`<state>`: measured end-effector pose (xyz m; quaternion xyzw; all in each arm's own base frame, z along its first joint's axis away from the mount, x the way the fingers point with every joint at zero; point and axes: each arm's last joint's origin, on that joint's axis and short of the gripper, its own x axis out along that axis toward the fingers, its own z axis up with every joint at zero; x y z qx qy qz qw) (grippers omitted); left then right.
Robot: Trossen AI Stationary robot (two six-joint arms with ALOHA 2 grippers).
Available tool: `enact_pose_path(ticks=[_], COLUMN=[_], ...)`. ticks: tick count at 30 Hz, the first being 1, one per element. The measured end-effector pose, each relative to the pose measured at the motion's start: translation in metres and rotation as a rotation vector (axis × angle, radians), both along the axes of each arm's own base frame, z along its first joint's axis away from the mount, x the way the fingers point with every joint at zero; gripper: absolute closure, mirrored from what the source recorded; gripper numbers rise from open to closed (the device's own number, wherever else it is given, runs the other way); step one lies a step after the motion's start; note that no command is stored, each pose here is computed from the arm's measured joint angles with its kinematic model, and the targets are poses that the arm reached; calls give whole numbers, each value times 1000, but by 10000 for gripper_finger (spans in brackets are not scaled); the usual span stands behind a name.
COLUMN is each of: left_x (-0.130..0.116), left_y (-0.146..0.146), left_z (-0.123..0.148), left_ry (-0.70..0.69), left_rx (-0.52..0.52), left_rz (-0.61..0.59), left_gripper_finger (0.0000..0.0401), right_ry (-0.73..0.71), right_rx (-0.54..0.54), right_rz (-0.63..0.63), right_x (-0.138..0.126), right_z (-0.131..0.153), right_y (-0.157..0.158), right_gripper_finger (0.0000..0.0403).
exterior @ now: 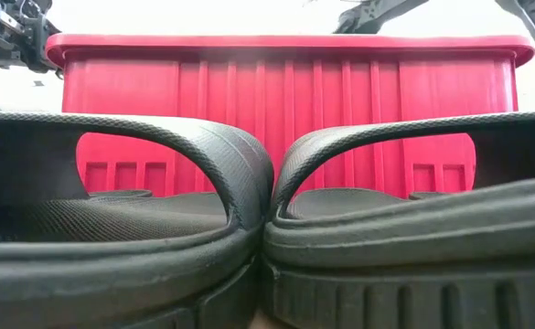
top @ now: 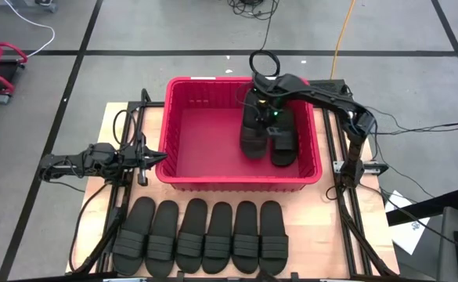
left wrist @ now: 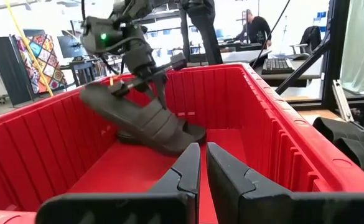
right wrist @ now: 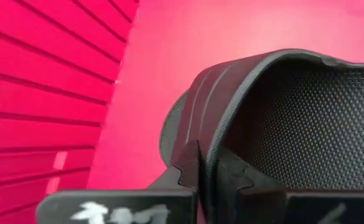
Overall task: Pick and place slides into bin
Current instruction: Put the black slipper into the bin
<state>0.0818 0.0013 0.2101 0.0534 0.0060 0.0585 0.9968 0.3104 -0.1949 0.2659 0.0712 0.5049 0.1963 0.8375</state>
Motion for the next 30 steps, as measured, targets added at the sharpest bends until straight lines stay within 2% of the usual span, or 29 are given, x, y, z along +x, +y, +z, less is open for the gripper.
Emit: enact_pose_path(ticks=[8, 11, 17, 23, 30], left_x=[0, 0, 0, 0, 0], left_y=[0, 0, 0, 0, 0], left_z=[-1, -1, -1, -1, -1], left_ry=[6, 6, 9, 10, 11], left_rx=[1, 1, 1, 0, 8], left_rz=[1, 1, 1, 1, 1], left_gripper_finger=[370, 370, 370, 370, 370], right_ry=[83, 113, 129, 188, 249], right_rx=[152, 179, 289, 335, 300], right_rz=[29, 39, -12, -51, -26], right_x=[7, 8, 9, 5, -2], right_z=[-32, -42, -63, -77, -81], right_y=[-2, -3, -15, -23, -26], right_gripper_finger=[396, 395, 395, 395, 395])
